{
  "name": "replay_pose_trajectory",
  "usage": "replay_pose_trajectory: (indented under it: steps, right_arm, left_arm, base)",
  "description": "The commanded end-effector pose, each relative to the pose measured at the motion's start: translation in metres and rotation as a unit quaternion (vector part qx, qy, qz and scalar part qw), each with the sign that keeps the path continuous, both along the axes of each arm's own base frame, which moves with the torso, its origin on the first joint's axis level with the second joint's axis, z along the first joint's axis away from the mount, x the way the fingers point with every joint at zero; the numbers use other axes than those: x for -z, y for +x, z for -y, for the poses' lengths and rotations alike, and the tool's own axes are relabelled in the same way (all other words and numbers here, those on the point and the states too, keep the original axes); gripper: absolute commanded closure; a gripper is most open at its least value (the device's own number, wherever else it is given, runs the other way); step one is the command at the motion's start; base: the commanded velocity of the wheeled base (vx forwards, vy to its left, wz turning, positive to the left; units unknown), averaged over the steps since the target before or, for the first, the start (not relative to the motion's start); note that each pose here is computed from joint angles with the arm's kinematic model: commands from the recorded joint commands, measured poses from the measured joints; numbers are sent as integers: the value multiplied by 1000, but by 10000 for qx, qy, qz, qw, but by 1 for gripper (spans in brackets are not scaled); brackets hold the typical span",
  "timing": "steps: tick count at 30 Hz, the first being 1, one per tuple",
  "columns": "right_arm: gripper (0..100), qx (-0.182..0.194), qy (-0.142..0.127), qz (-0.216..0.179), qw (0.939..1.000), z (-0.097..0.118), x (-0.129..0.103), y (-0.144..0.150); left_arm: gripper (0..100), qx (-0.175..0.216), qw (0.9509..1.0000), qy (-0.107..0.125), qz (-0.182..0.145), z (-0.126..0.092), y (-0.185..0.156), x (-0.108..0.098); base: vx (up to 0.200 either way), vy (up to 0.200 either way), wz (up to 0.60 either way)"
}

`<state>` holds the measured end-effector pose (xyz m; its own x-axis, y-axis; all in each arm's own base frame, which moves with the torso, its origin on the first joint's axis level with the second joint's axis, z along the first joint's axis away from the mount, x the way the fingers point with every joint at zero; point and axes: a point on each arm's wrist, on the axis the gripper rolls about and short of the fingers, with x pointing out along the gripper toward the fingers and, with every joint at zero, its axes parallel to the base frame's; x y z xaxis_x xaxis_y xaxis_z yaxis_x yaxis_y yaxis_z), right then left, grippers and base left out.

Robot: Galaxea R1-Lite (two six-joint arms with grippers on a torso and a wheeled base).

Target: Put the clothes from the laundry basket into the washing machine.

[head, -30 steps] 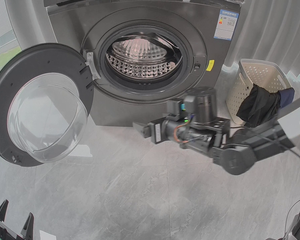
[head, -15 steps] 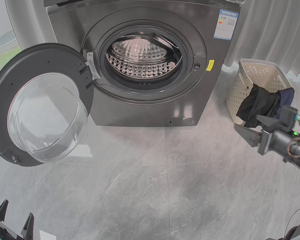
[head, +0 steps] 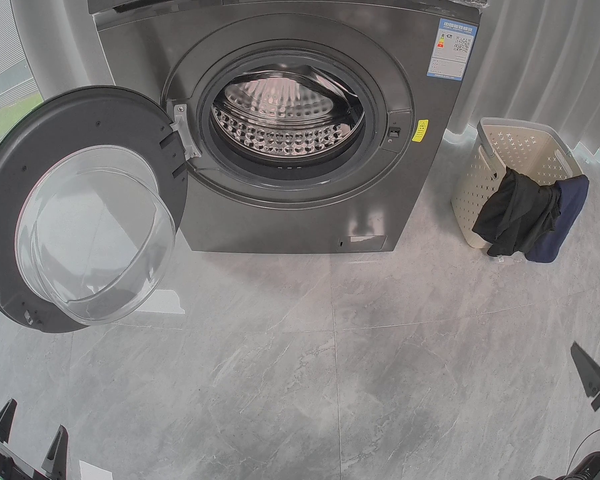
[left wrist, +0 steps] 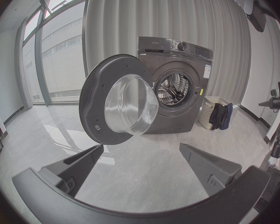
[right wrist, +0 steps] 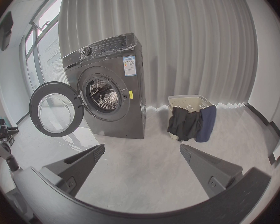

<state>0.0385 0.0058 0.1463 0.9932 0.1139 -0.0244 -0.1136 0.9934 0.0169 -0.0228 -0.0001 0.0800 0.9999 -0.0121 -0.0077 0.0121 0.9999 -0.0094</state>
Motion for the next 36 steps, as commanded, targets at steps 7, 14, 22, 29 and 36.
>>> replay_pose_trajectory:
  steps: [7, 14, 22, 29, 36]
  right_arm:
    - [0, 568, 165, 366, 9976, 5, 65, -62]
    - [0, 542, -243, 367, 9976, 5, 65, -62]
    - [0, 1150, 126, 305, 9928, 8, 67, -62]
    - [0, 569, -176, 148, 9981, 5, 71, -61]
    - [0, 553, -161, 139, 9982, 5, 71, -61]
  left_arm:
    - [0, 24, 10000, 1, 0, 0, 0, 5]
    - [0, 24, 10000, -22, 0, 0, 0, 5]
    - [0, 16, 10000, -38, -1, 0, 0, 5]
    - [0, 8, 10000, -38, -1, 0, 0, 5]
    - [0, 16, 10000, -45, -1, 0, 0, 5]
  base:
    - [0, 0, 0]
    - [0, -143, 0]
    - [0, -200, 0]
    - [0, -200, 0]
    - [0, -200, 0]
